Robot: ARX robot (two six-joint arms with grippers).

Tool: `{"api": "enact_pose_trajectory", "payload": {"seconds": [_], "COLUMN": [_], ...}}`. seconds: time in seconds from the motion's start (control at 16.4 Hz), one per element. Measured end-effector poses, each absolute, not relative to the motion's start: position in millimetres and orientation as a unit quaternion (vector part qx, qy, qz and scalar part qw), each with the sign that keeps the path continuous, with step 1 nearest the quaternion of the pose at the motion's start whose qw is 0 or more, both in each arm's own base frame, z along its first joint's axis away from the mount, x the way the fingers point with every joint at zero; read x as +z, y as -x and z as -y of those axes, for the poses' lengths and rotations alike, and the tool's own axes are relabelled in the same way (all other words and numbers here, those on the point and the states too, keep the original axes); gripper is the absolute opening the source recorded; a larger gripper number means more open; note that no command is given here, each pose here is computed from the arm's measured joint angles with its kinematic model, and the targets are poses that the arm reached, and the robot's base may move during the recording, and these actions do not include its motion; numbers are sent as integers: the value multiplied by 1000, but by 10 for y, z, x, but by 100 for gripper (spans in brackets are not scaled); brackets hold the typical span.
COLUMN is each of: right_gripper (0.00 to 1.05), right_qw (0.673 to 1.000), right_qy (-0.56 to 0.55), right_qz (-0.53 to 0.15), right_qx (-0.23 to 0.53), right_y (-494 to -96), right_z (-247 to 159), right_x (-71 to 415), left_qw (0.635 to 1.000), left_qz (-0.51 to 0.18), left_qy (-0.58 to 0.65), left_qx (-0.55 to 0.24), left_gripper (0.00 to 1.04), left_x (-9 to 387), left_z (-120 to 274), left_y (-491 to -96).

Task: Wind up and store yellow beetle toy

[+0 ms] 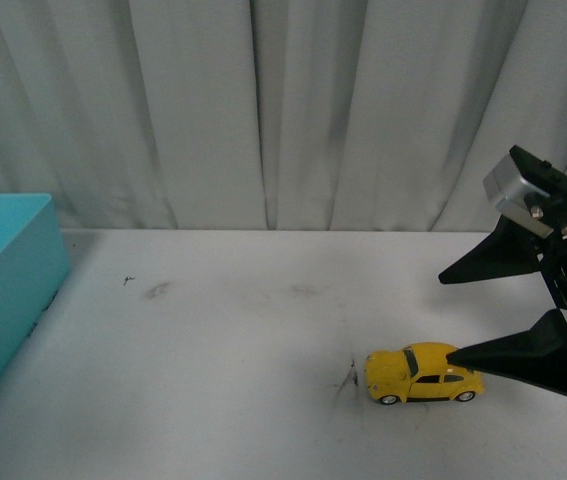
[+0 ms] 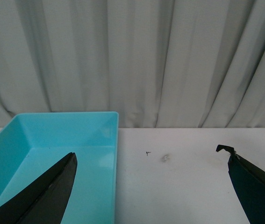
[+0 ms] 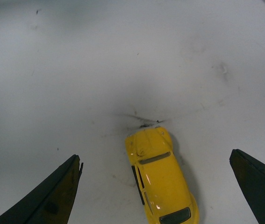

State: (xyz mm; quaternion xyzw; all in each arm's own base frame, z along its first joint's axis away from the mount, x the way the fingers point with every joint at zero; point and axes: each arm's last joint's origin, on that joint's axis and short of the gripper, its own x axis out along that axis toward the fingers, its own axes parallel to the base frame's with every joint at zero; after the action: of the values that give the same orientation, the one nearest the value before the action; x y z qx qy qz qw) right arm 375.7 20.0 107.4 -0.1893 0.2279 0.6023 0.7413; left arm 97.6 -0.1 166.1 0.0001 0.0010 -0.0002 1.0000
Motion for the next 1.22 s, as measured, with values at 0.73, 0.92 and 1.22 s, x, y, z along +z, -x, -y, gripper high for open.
{"api": "enact_pose_trajectory", "payload": {"seconds": [0.73, 0.92, 1.22], "right_gripper": [98, 82, 42], "right_qw": [640, 642, 655], "right_qy": [351, 344, 321], "right_qz": [-217, -225, -252], "right_qx": [648, 647, 636], "right_y": [-4051, -4056, -4055], "right_z": [-440, -574, -533], "right_x": [489, 493, 490], "left_qw": [1000, 1000, 1000], "left_qz": [-1, -1, -1], "left_qy": [0, 0, 0], "left_qx": [0, 0, 0], "left_gripper": [98, 98, 98], "left_x": [1661, 1661, 1661], "left_z": [1, 1, 1], "left_y": [-976, -976, -976]}}
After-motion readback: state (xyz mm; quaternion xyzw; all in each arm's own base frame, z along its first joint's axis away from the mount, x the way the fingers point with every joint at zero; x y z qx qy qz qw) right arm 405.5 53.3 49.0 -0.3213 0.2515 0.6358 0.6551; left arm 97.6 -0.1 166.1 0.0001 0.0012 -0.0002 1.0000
